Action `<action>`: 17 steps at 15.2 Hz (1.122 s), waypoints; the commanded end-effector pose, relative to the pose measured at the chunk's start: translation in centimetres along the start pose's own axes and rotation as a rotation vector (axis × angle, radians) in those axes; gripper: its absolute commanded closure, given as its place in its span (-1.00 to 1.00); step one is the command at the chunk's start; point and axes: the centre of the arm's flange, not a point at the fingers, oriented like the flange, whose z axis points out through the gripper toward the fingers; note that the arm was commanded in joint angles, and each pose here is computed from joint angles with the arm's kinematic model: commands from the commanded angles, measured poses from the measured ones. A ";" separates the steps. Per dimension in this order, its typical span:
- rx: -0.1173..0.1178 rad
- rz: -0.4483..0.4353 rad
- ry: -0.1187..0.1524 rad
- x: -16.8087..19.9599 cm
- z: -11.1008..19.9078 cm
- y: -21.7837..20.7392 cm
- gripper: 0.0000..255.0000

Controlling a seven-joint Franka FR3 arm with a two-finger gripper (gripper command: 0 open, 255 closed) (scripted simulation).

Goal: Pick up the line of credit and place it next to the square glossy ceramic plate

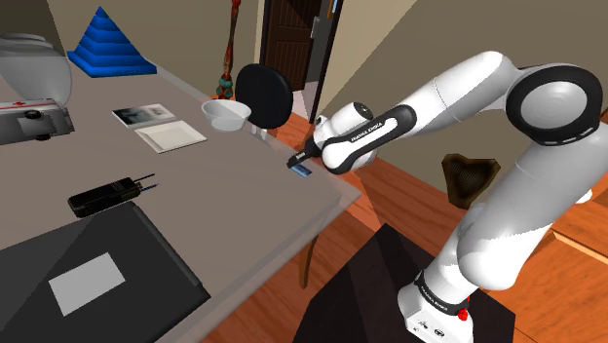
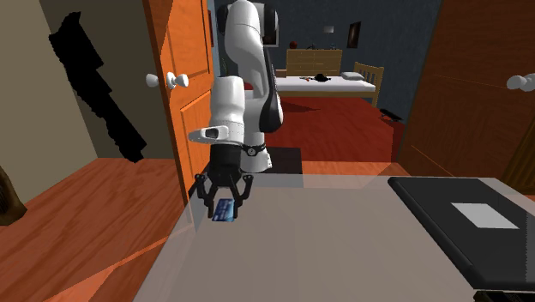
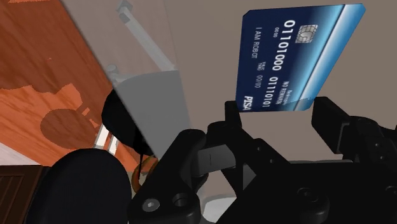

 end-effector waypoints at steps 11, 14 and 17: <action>0.000 0.000 -0.001 3.5 -5.2 0.1 1.00; 0.000 0.000 -0.001 5.7 -4.4 -1.4 1.00; 0.000 0.000 -0.001 8.5 -2.6 -3.5 1.00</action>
